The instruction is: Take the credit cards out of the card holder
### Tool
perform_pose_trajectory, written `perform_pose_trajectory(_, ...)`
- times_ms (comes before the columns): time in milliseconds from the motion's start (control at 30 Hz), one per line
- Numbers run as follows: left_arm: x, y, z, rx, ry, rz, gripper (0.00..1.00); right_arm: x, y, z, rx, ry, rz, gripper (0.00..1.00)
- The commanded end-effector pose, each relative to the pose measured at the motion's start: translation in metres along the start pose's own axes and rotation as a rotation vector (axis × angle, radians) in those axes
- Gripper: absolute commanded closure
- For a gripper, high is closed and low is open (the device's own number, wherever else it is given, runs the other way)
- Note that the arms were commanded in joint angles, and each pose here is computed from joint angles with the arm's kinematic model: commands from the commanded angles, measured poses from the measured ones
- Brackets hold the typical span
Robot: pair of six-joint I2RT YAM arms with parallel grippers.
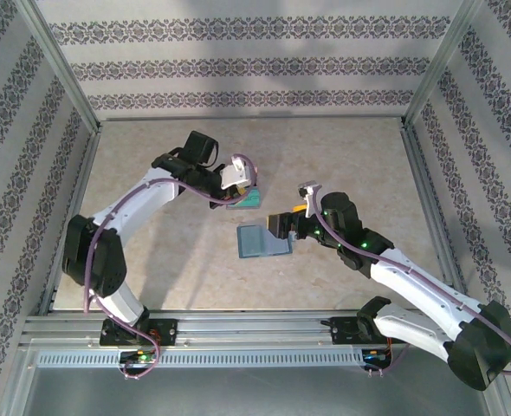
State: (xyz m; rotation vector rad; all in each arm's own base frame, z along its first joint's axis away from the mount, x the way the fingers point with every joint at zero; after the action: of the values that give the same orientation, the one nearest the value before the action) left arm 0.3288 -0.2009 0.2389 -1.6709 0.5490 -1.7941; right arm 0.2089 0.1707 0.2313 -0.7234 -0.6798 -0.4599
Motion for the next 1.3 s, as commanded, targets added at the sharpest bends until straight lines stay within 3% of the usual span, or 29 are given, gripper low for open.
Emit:
perform_pose_trajectory(0, 0.004, -0.001, 0.021, 0.054, 0.118, -0.031, 1.00, 0.000, 0.001, -0.016, -0.114, 0.062, -0.034, 0.02)
perform_pose_trajectory(533, -0.030, 0.033, 0.070, 0.073, 0.112, -0.045, 1.00, 0.001, 0.014, -0.030, -0.256, 0.122, 0.038, 0.02)
perform_pose_trajectory(1267, -0.059, 0.060, 0.086, 0.032, 0.058, 0.000, 1.00, 0.001, 0.016, -0.031, -0.269, 0.130, 0.061, 0.02)
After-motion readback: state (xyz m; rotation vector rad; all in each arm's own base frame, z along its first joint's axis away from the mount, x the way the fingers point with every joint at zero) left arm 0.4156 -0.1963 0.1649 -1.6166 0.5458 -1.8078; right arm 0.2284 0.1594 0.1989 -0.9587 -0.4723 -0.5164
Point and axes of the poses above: each hand's point on the last joint's axis, 136 mm out from that joint toward the fingers, its own y axis out along the fingers, its own z axis along the line the jaws close on, x = y × z, the point moved 8 cm from there along -y, back along the fingers, and after that the axes turned 6 degrees about y, right-handed, at the moved point
